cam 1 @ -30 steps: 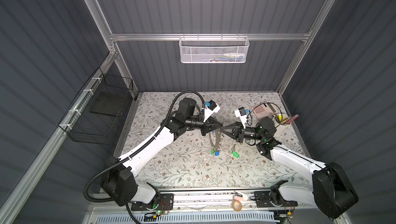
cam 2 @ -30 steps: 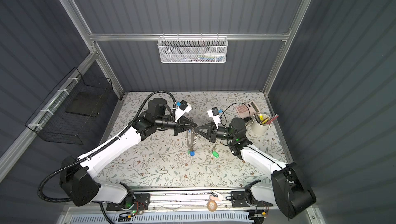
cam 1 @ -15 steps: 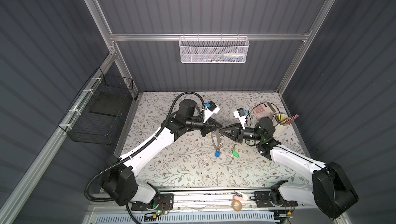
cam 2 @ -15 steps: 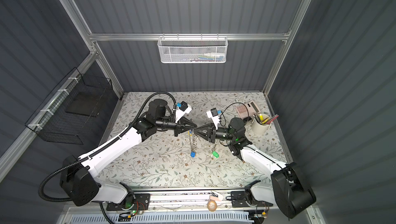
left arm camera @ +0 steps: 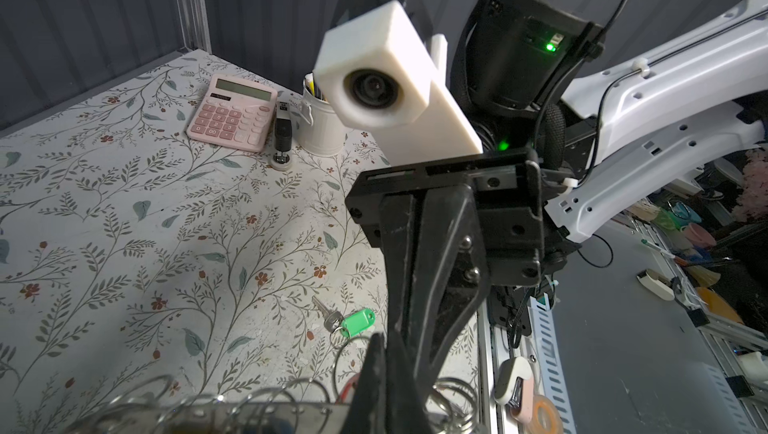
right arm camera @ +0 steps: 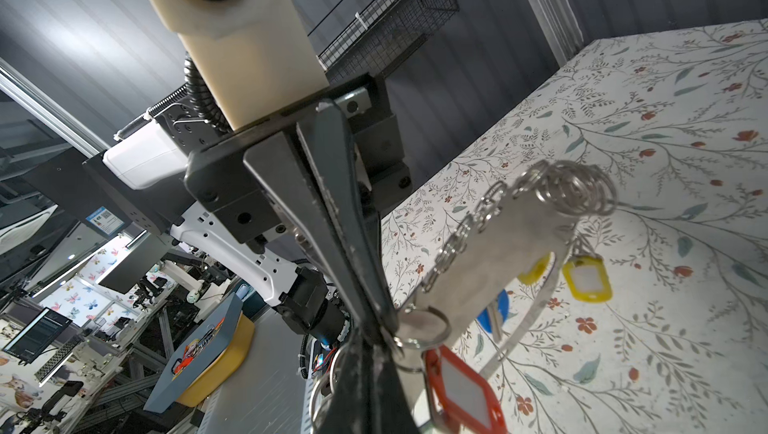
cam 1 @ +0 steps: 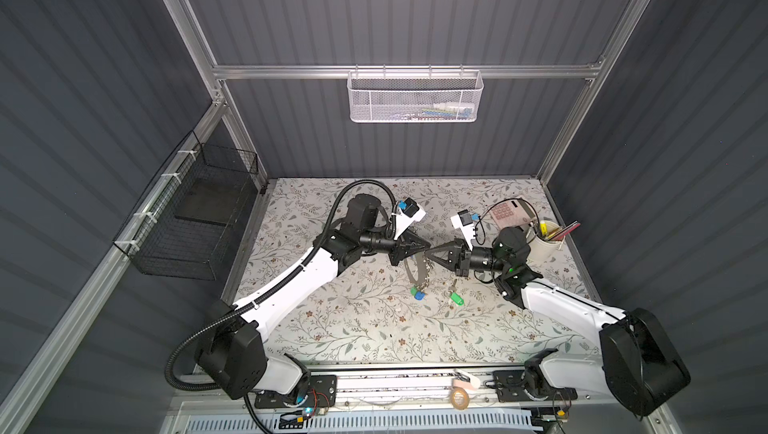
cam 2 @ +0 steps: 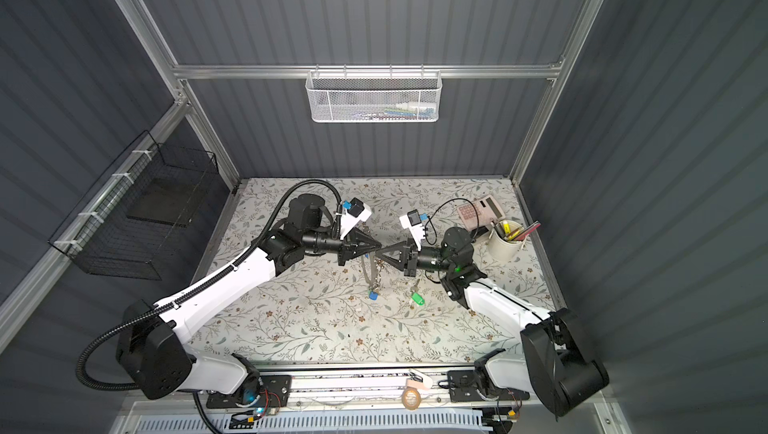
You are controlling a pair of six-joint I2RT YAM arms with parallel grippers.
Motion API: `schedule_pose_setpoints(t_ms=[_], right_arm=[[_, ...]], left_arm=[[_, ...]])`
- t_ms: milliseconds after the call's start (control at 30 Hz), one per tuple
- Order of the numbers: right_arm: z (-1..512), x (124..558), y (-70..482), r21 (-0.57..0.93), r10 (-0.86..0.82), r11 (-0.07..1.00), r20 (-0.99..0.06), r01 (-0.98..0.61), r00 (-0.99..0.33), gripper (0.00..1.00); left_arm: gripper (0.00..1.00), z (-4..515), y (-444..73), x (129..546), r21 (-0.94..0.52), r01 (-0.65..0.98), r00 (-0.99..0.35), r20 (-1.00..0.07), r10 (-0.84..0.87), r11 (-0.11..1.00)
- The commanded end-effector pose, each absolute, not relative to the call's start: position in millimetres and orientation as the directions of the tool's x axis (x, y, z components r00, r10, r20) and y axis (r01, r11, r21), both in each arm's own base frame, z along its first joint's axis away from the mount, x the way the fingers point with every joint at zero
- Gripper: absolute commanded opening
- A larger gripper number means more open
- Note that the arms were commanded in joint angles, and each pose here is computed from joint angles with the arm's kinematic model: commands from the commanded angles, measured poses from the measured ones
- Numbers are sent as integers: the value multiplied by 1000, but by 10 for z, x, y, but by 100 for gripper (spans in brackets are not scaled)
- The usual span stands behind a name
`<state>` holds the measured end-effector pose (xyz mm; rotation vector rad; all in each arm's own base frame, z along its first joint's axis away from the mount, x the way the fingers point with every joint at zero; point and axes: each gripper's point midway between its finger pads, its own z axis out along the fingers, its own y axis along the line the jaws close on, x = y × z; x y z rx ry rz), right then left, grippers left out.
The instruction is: Put the keys on the keyring
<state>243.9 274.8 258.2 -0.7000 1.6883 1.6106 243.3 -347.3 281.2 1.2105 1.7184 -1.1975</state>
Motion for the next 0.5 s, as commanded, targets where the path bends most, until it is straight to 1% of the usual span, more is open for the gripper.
schedule_pose_setpoints(t_ms=[0,333,400,467], right_arm=[[2639,2591,2750,613,134,129,-789,-779,-599,0],[2506,2590,2713,633,126,177,-774,-753,-621,0],[2493,2588,2707,633,123,185,-774,-752,-621,0],[2479,2596,2699,632,122,194,-774,-750,-621,0]], left_arm=[[0,2948,-3547,2133,-293,956,-282,-920,271,1],[0,2836,-3565,2195,-302,953,-298,-920,255,27],[2,2847,-3570,2221,-301,953,-301,-921,248,39],[9,2880,-3572,2236,-297,954,-300,-925,235,46]])
